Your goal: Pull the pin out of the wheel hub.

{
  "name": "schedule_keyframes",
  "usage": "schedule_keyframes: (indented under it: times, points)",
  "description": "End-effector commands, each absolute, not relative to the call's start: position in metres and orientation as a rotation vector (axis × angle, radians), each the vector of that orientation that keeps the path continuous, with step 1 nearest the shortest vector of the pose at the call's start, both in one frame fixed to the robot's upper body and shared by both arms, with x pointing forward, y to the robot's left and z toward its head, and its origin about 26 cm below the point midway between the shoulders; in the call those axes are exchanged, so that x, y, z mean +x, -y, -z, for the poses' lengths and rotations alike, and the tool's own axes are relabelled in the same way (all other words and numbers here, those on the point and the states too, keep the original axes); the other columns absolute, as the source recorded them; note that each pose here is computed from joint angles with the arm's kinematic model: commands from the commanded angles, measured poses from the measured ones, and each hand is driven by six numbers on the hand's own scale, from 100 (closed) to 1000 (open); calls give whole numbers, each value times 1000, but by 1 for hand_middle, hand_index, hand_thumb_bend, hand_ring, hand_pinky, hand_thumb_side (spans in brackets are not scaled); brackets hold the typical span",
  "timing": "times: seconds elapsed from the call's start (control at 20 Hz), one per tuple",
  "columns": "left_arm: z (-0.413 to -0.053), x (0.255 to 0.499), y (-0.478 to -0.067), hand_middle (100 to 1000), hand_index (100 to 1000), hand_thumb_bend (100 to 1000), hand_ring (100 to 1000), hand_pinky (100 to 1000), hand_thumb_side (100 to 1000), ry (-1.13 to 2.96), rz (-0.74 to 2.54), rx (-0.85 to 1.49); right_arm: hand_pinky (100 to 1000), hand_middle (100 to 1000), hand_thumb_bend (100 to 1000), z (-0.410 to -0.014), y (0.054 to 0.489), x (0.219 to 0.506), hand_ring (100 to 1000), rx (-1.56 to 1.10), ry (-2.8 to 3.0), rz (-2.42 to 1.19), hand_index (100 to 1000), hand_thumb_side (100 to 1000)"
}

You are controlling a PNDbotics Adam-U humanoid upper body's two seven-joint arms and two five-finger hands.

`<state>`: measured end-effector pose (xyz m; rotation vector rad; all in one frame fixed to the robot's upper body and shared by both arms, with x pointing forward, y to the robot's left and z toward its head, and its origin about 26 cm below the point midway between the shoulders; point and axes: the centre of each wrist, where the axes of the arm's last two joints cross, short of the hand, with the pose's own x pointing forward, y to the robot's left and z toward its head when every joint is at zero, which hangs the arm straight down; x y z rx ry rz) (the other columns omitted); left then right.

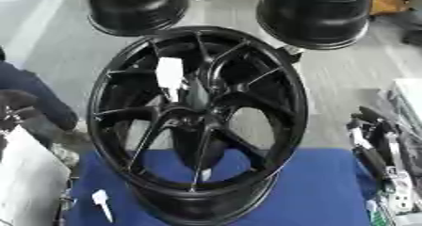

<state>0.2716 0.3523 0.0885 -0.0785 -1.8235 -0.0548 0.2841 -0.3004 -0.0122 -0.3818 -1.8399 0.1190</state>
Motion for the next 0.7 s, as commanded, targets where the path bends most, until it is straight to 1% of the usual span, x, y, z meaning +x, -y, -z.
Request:
schedule_keyframes:
  times: [0.05,0.4,0.5,0.7]
  points:
    - [-97,273,-353,628,652,707,773,715,505,1850,76,-71,696,712,100,6,301,287,693,-387,1860,-122,849,506]
    - [-101,273,-356,632,656,704,778,716,504,1860,93,-57,695,712,100,7,301,287,692,-389,1858,-122,849,508]
    - [-115,274,-365,638,661,709,784,718,494,1899,145,-7,695,712,100,6,301,287,692,-391,1859,-121,849,505]
    - [-169,281,-389,661,683,719,802,731,488,2042,367,145,695,712,100,6,302,288,693,-394,1858,-127,849,501]
